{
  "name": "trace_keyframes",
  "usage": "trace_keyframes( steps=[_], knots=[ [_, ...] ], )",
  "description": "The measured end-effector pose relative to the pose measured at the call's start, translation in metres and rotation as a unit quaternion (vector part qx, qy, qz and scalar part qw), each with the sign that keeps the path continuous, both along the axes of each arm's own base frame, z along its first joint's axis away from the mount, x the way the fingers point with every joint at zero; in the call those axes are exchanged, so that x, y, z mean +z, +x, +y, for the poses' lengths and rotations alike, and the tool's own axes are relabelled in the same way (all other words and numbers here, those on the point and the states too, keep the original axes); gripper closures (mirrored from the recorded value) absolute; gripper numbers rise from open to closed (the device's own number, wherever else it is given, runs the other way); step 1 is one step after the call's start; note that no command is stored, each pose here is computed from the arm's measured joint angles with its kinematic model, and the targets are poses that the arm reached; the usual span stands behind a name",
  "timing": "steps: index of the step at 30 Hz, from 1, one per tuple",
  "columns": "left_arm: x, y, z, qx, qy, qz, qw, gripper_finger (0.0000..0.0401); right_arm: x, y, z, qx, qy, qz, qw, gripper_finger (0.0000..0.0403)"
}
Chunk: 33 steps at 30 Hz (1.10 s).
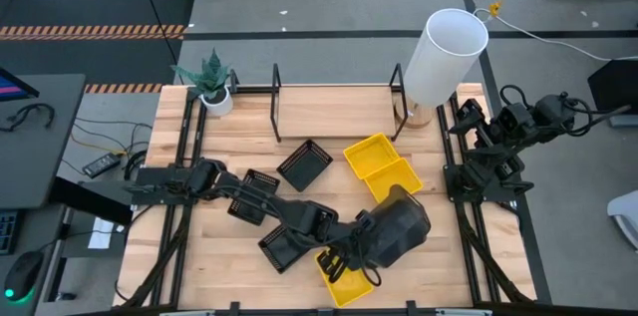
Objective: Stack baskets on shelf by color
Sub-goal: Stack the left black transparent bin on the stacked black transparent bins
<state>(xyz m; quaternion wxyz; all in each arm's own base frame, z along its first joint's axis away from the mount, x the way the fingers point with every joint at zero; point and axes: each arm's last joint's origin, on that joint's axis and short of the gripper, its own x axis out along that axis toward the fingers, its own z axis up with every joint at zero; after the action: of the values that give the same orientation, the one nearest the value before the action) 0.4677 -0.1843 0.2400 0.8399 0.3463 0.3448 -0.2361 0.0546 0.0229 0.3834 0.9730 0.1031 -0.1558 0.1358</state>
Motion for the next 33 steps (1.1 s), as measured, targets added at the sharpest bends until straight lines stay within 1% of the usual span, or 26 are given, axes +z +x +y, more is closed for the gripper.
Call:
trace_keyframes(
  steps=[8, 10, 14, 20, 24, 29, 33],
  knots=[
    [-0.002, -0.003, -0.002, -0.002, 0.021, 0.007, 1.000, 0.0393, 0.000, 0.000, 0.000, -0.002, -0.004, -0.001, 1.000, 0.0133],
    [-0.003, -0.005, -0.002, -0.018, 0.047, 0.012, 0.999, 0.0393, 0.000, 0.000, 0.000, -0.002, -0.004, -0.001, 1.000, 0.0133],
    [-0.005, -0.009, -0.003, -0.040, 0.126, 0.017, 0.991, 0.0392, 0.000, 0.000, 0.000, -0.002, -0.004, -0.001, 1.000, 0.0133],
    [-0.008, -0.015, -0.007, -0.068, 0.175, 0.028, 0.982, 0.0393, 0.000, 0.000, 0.000, -0.002, -0.004, -0.001, 1.000, 0.0133],
    [-0.009, -0.021, -0.013, -0.083, 0.225, 0.034, 0.970, 0.0396, 0.000, 0.000, 0.000, -0.004, -0.011, -0.003, 1.000, 0.0133],
    [-0.011, -0.029, -0.014, -0.088, 0.252, 0.064, 0.961, 0.0396, 0.000, 0.000, 0.000, -0.005, -0.011, -0.003, 1.000, 0.0133],
    [-0.009, -0.031, -0.015, -0.088, 0.256, 0.066, 0.960, 0.0397, 0.000, 0.000, 0.000, -0.005, -0.012, -0.003, 1.000, 0.0133]
  ],
)
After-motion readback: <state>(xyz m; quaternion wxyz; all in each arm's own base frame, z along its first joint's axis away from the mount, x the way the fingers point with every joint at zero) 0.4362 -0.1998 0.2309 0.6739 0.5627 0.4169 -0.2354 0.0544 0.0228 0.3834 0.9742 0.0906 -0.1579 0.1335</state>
